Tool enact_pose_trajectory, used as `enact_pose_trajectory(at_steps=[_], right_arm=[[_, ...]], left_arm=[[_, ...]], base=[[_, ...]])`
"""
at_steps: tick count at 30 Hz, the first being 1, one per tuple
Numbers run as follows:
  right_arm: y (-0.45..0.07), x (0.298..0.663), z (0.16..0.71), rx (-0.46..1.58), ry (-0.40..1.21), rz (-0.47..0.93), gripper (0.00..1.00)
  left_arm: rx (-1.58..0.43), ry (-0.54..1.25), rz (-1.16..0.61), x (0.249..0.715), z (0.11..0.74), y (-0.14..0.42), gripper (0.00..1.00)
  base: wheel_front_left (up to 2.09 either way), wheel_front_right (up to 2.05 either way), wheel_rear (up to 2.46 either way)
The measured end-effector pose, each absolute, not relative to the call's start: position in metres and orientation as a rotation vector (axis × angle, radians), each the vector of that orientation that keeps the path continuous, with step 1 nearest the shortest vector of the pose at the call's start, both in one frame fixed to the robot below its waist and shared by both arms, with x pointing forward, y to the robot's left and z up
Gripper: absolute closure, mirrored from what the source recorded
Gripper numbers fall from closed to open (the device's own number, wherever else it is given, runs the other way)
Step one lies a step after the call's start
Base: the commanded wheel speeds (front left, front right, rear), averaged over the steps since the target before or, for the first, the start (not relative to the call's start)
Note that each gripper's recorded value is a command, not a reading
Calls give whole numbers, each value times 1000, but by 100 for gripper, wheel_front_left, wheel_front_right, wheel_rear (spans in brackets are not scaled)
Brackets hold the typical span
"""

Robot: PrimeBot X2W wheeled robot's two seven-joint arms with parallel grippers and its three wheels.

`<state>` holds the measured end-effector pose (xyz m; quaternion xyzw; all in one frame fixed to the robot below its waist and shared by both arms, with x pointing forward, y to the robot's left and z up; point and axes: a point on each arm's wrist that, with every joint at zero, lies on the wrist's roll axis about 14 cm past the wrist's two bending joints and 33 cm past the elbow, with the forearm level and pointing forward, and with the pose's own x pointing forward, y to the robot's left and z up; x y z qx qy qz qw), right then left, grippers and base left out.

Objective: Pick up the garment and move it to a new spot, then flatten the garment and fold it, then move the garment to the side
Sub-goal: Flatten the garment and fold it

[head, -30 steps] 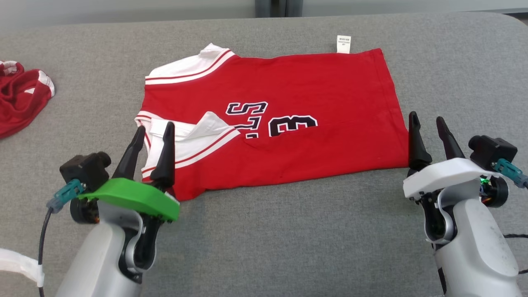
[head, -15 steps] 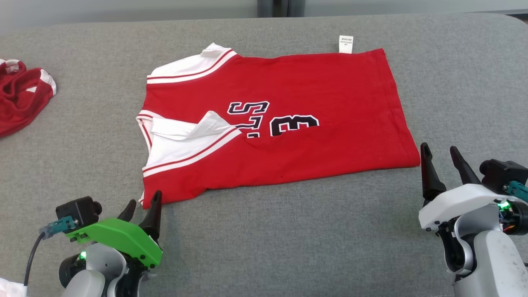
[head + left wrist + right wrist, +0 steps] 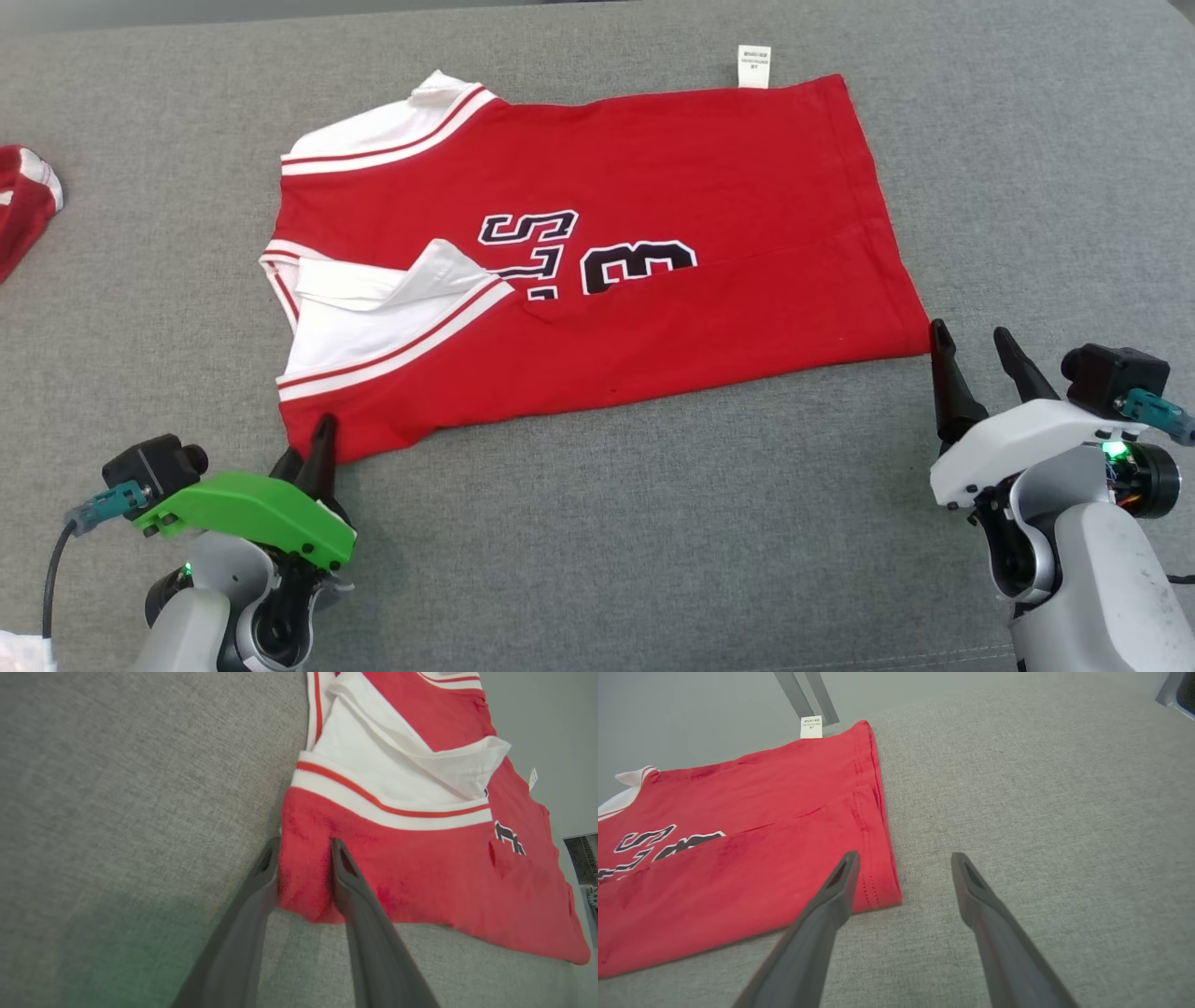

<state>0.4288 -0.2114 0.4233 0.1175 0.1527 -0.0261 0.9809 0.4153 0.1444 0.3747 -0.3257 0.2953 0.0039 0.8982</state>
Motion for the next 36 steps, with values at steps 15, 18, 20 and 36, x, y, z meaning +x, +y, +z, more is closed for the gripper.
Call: enact_pose_trajectory(at_steps=[15, 18, 20, 36], right_arm=[[-178, 447, 384, 296, 418, 5, 98], [-178, 447, 387, 283, 392, 8, 100], [-180, 446, 392, 283, 365, 2, 100], [-194, 374, 409, 339, 351, -32, 100]], left_arm=[[-678, 528, 1, 421, 391, 154, 100], [-668, 495, 2, 423, 399, 157, 100], [-646, 466, -9, 425, 407, 159, 100], [-656, 478, -21, 364, 428, 157, 100]], base=[[0, 0, 0], [0, 0, 0], [0, 0, 0], [0, 0, 0]])
